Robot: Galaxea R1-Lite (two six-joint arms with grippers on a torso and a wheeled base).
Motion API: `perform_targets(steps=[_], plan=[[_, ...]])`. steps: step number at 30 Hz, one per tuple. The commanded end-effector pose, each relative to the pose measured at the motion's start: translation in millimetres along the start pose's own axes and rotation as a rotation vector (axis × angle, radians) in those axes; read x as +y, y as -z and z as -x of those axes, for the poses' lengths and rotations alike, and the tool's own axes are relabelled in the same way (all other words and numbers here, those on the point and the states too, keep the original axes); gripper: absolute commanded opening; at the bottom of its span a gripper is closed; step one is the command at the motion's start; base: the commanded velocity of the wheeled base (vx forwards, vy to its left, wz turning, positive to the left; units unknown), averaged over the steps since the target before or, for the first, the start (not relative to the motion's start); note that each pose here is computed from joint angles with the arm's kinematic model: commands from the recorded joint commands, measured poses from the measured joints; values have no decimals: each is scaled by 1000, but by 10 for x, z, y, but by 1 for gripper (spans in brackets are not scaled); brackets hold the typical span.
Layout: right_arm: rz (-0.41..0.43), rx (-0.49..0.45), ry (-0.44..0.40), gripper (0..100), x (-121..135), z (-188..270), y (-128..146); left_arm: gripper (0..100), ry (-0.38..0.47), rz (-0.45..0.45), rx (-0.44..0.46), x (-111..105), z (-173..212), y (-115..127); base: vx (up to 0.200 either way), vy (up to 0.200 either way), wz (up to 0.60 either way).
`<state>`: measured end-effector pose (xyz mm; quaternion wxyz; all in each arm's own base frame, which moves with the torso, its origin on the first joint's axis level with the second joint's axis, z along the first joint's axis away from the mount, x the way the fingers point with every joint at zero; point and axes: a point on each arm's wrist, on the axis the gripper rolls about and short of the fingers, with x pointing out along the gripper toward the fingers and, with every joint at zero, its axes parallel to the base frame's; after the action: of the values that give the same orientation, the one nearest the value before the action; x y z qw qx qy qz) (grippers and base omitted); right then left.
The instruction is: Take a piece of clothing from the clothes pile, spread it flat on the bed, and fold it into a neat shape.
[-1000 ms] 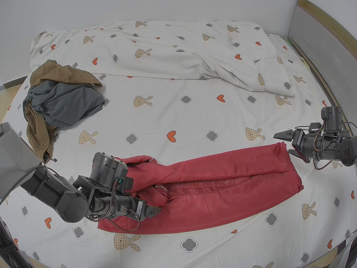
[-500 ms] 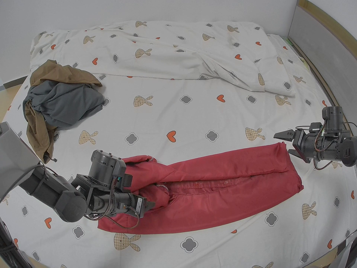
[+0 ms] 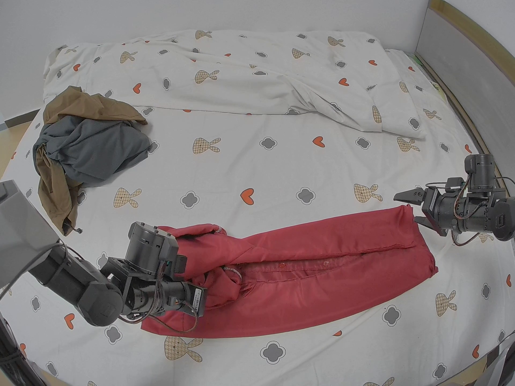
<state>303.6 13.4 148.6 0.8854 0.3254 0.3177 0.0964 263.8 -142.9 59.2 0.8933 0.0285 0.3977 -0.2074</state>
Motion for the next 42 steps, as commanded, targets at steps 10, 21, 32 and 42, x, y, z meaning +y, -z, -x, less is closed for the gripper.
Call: perform_targets(steps=[10,21,32,42], plan=[[-1,1,1,100,-3,-2,1,0,26,-27,1,-115,286,80,0,0,0],[-3,3,4,100,-15,-9,5,0,18,-42,87,-151,244,243,0,0,0],[-4,6,6,100,-21,-21,5,100,-39,-39,91,-146,195,256,0,0,0],[-4,5,5,100,-18,-13,6,100,1,-29,-161,-172,920,-59,0,0,0]])
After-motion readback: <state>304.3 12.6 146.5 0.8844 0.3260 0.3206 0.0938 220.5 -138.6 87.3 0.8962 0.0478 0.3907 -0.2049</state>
